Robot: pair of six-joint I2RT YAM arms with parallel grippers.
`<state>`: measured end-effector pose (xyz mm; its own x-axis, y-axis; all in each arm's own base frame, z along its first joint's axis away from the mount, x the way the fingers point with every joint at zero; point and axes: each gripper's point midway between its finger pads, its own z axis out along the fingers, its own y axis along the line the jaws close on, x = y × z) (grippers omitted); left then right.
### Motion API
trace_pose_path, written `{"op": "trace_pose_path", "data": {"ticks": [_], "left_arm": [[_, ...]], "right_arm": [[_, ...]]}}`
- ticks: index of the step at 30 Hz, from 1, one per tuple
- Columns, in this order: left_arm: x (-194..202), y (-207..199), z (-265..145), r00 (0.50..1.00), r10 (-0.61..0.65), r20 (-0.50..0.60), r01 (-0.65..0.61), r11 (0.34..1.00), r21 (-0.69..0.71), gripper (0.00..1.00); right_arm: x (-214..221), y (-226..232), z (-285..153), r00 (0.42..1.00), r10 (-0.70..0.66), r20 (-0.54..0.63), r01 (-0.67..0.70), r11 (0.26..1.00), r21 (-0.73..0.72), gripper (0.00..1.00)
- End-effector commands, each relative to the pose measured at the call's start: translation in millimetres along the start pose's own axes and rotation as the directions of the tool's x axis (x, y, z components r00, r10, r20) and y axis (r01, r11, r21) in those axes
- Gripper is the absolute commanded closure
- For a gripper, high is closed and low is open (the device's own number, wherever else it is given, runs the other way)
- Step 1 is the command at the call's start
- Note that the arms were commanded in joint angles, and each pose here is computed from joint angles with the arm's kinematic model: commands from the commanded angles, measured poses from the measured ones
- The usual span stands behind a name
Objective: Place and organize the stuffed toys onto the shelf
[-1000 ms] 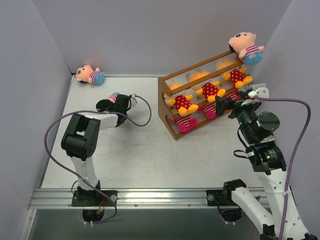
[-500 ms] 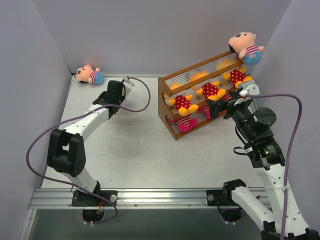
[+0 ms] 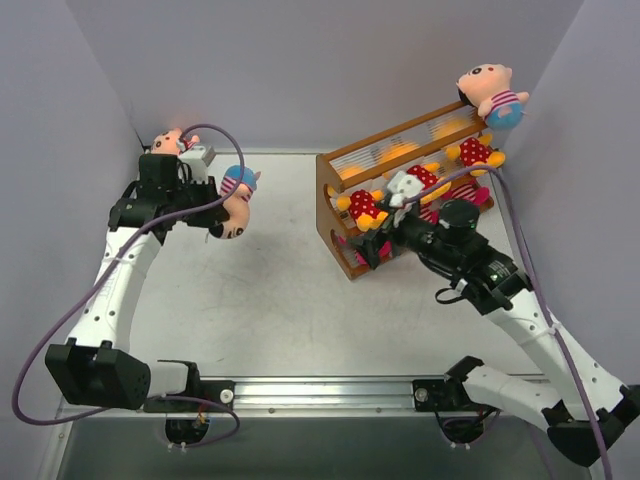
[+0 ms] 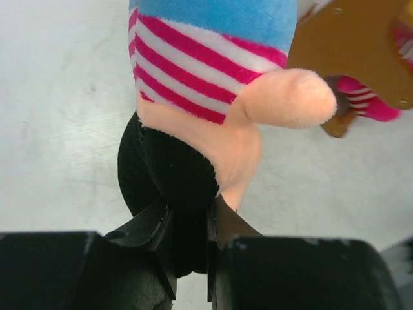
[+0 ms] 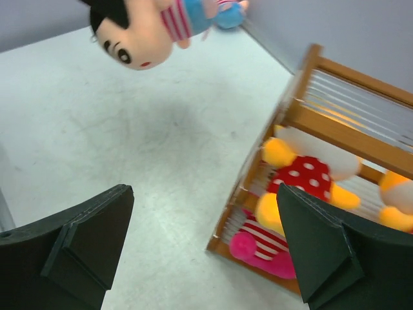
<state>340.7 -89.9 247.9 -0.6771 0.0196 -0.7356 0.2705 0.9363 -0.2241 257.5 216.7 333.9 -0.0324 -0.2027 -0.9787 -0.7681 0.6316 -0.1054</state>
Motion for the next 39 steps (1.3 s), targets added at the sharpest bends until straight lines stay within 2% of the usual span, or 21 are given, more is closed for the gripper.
{"op": "trace_pose_path", "data": {"ticks": [1, 2, 5, 6, 10, 12, 16, 23, 29, 39], "left_arm": [[7.1, -52.7, -36.0, 0.979, -0.194, -0.057, 0.202, 0.942, 0.268, 0.98], [7.5, -59.7, -42.7, 0.973, -0.217, -0.073, 0.229, 0.919, 0.322, 0.98], [18.7, -73.9, -49.1, 0.948, -0.276, -0.160, 0.318, 0.860, 0.399, 0.97], [23.2, -82.6, -53.4, 0.938, -0.282, -0.201, 0.344, 0.828, 0.442, 0.98], [40.3, -93.7, -56.3, 0.912, -0.279, -0.299, 0.399, 0.772, 0.495, 0.98], [47.2, -94.3, -57.6, 0.909, -0.270, -0.317, 0.401, 0.774, 0.490, 0.98], [47.6, -97.0, -67.5, 0.931, -0.232, -0.282, 0.348, 0.796, 0.495, 0.98], [58.7, -99.3, -72.6, 0.942, -0.169, -0.289, 0.290, 0.842, 0.455, 0.98], [64.3, -105.2, -80.7, 0.947, -0.133, -0.291, 0.260, 0.850, 0.459, 0.98], [66.0, -108.7, -86.1, 0.954, -0.112, -0.278, 0.236, 0.853, 0.466, 0.98]], "right_arm": [[-8.8, 23.7, 17.6, 0.995, -0.102, -0.016, 0.101, 0.995, -0.016, 0.01], [-8.6, 43.4, 22.6, 0.990, -0.143, -0.014, 0.142, 0.988, -0.063, 0.01], [1.7, 57.1, 37.8, 0.979, -0.200, -0.045, 0.196, 0.977, -0.085, 0.01], [3.2, 65.4, 41.5, 0.970, -0.238, -0.038, 0.233, 0.966, -0.110, 0.01], [13.2, 76.5, 57.0, 0.938, -0.342, -0.052, 0.331, 0.932, -0.148, 0.01], [13.6, 83.3, 61.2, 0.905, -0.423, -0.047, 0.409, 0.895, -0.179, 0.02], [23.6, 96.0, 73.2, 0.830, -0.556, -0.040, 0.532, 0.812, -0.239, 0.04], [18.3, 117.4, 93.6, 0.758, -0.651, 0.027, 0.632, 0.724, -0.278, 0.07], [20.1, 139.7, 109.2, 0.732, -0.678, 0.076, 0.660, 0.676, -0.328, 0.12], [24.2, 180.3, 124.4, 0.726, -0.670, 0.157, 0.667, 0.628, -0.402, 0.16]]}}
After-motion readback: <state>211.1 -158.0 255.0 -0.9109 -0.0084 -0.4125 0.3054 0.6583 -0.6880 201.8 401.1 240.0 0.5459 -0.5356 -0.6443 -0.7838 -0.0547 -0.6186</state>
